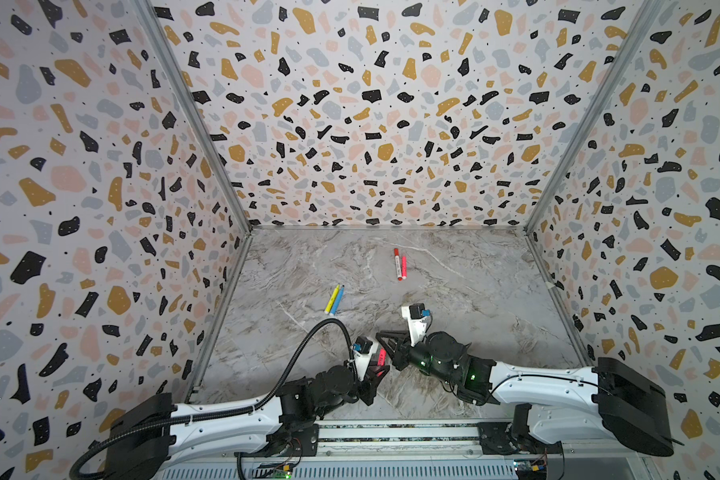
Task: Insert the pens into the pen caps
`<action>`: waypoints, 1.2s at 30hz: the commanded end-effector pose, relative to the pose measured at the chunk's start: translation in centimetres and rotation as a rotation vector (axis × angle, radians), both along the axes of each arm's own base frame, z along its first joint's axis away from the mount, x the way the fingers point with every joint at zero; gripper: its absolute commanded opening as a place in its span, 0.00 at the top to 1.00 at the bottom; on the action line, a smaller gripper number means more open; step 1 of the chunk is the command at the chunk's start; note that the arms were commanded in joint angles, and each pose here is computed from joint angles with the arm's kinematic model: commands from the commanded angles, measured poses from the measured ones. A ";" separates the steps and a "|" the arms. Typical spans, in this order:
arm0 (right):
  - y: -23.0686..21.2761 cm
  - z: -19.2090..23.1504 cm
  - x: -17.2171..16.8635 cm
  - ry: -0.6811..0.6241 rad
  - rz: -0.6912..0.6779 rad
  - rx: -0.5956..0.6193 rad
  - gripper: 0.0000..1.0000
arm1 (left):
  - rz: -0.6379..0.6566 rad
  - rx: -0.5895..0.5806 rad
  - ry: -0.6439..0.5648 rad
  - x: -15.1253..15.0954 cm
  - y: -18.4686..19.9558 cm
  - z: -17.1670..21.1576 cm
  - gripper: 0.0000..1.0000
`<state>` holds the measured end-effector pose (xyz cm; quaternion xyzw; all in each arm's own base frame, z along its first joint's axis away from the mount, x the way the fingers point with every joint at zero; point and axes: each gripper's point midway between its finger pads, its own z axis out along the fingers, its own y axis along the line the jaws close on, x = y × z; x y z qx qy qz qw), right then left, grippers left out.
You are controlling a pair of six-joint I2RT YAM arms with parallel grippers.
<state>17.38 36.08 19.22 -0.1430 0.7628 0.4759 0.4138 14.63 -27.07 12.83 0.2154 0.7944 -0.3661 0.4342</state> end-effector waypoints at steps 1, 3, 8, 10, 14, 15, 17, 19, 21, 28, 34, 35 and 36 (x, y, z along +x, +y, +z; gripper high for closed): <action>0.5 -7.9 -8.6 0.204 0.317 -0.215 1.00 | 0.201 -0.413 -0.195 4.2 0.9 12.7 1.00; 0.6 -7.0 -8.3 0.173 0.314 -0.211 1.00 | 0.204 -0.397 -0.192 4.3 0.9 12.2 1.00; 0.1 -2.6 -4.9 0.067 0.262 -0.247 0.71 | 0.163 -0.258 -0.145 4.4 -0.6 7.8 1.00; -0.7 0.2 -3.1 0.011 0.225 -0.244 0.49 | 0.128 -0.269 -0.113 3.8 -1.1 6.9 1.00; -3.2 5.7 -0.7 -0.105 0.150 -0.160 0.41 | 0.115 -0.284 -0.081 3.3 -0.8 5.4 1.00; -3.7 6.2 -0.4 -0.116 0.136 -0.152 0.41 | 0.108 -0.287 -0.080 3.2 -0.8 5.4 1.00; -4.5 6.5 0.1 -0.123 0.117 -0.140 0.41 | 0.094 -0.281 -0.081 3.0 -0.9 5.3 1.00; -4.7 6.3 0.2 -0.121 0.125 -0.137 0.41 | 0.084 -0.279 -0.085 2.8 -0.9 5.4 1.00; -4.6 6.0 0.1 -0.117 0.138 -0.141 0.44 | 0.078 -0.277 -0.090 2.8 -1.0 5.5 1.00; -3.1 5.5 -0.4 -0.113 0.213 -0.134 0.57 | 0.061 -0.277 -0.099 2.7 -1.4 6.0 1.00; -2.7 6.0 0.7 -0.126 0.189 -0.153 0.54 | 0.062 -0.274 -0.097 2.7 -1.4 5.9 1.00; -2.7 6.3 1.1 -0.128 0.178 -0.151 0.53 | 0.062 -0.273 -0.097 2.7 -1.4 5.9 1.00; -2.7 6.8 1.5 -0.131 0.169 -0.147 0.52 | 0.061 -0.272 -0.096 2.7 -1.5 5.8 1.00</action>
